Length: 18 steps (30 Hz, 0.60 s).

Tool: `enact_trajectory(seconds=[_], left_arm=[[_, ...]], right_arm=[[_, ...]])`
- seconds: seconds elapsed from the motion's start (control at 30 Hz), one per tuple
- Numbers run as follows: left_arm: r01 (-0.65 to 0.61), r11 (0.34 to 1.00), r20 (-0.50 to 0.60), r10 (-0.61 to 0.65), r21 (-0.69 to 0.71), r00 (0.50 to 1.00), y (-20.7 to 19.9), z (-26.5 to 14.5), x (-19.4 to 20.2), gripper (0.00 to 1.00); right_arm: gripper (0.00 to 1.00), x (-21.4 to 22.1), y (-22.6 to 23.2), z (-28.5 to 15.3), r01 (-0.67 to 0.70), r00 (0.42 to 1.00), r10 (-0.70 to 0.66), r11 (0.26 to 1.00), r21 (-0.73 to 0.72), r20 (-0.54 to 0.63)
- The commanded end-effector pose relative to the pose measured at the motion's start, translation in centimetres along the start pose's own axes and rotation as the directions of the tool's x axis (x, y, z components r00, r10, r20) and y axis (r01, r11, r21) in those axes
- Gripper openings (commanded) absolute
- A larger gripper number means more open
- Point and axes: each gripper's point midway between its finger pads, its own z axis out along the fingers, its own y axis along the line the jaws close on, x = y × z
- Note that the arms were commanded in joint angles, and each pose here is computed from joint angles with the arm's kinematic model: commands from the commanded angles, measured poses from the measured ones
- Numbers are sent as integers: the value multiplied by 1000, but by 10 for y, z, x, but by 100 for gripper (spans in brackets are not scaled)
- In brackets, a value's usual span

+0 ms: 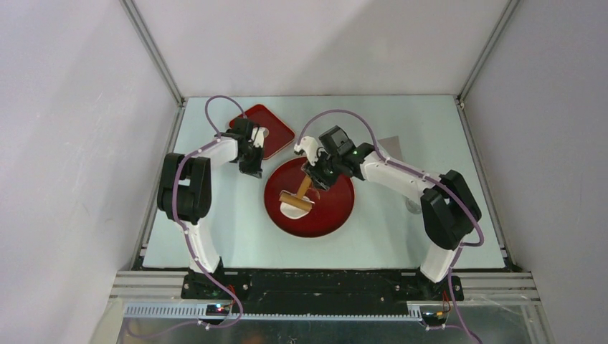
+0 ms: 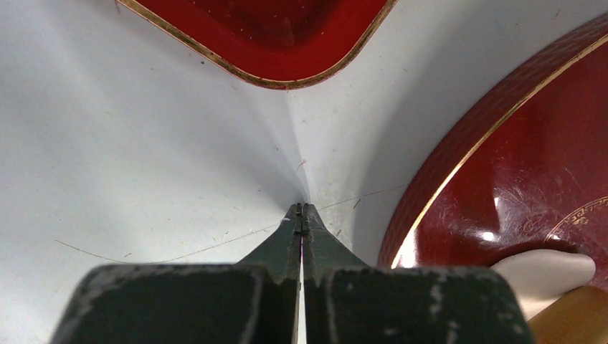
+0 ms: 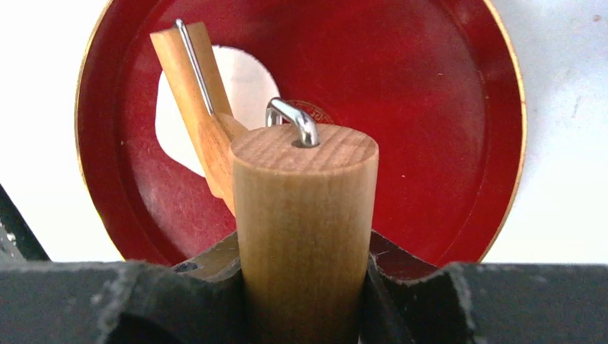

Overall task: Roll out the dumpling wrappers from the dough
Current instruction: Flatten out the dough on the work surface.

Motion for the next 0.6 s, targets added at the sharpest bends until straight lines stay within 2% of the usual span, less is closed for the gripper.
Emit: enact_trajectory(seconds=[0.0, 0.27, 0.57], left_arm=[[0, 1000, 2, 0, -17, 1000, 1, 2, -6, 0], [0, 1000, 3, 0, -15, 1000, 1, 2, -6, 0], [-2, 1000, 2, 2, -14, 1000, 1, 3, -6, 0]], right_arm=[[0, -56, -14, -27, -63, 978, 42, 993, 99, 203], [0, -99, -10, -66, -88, 956, 64, 994, 71, 285], [0, -85, 16, -65, -10, 986, 4, 999, 35, 168]])
